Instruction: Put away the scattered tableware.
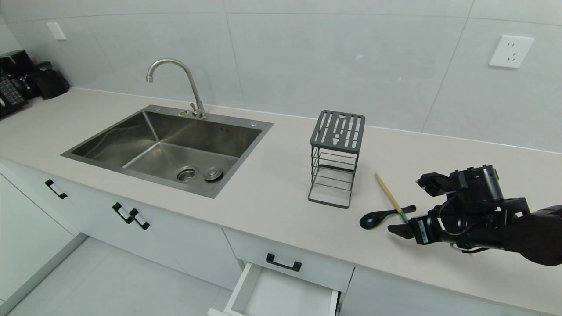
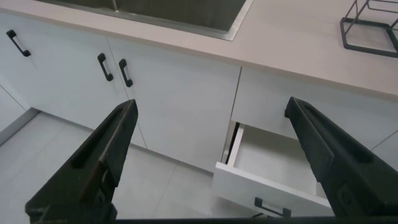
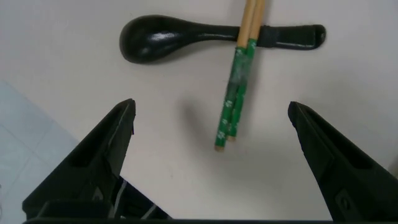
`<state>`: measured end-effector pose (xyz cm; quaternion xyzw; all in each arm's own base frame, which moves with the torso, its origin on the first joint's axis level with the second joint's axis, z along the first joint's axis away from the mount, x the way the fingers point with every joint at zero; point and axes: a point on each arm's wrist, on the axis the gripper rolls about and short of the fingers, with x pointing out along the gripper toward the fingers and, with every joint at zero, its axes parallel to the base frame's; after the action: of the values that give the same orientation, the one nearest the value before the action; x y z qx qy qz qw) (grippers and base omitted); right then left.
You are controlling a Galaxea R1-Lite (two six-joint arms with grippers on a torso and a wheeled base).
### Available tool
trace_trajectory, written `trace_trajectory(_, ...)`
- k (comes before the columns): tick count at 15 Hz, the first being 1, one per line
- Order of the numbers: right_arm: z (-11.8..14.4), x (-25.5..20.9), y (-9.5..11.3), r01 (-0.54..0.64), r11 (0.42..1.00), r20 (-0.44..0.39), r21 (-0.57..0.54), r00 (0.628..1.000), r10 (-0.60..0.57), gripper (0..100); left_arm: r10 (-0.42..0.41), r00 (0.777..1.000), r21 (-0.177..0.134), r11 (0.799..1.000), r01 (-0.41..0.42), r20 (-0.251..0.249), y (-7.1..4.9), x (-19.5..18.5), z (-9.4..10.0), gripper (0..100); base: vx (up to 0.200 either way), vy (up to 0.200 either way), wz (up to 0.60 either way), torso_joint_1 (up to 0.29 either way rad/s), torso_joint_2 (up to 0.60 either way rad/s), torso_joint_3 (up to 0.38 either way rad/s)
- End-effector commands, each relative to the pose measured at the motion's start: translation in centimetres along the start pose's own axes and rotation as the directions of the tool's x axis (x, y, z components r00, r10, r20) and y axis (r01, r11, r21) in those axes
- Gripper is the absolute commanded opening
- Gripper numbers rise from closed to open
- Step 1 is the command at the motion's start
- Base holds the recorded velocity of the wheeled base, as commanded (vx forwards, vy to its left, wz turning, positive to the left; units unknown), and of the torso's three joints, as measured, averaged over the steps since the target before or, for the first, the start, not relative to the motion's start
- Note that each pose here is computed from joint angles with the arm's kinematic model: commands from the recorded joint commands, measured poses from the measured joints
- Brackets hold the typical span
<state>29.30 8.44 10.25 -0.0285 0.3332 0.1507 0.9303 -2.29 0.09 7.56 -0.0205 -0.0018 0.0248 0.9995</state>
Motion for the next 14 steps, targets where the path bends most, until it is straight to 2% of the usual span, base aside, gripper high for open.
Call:
trace_trajectory(1,-0.3,1.0,0.4,0.01,1.0,-0.024,-0.006,1.0,-0.01,100,0.001,1.0,0.0,1.0,-0.001,-0.001,0.0,0.0,0.0,100,0.0,0.0,0.0,0.0,0.0,0.0)
trace_trajectory(14,0.8,4.1,0.0,0.088,0.996,-0.021,-0.001,0.996,-0.088,100,0.001,1.0,0.0,1.0,-0.001,-0.001,0.0,0.0,0.0,100,0.0,0.0,0.0,0.0,0.0,0.0)
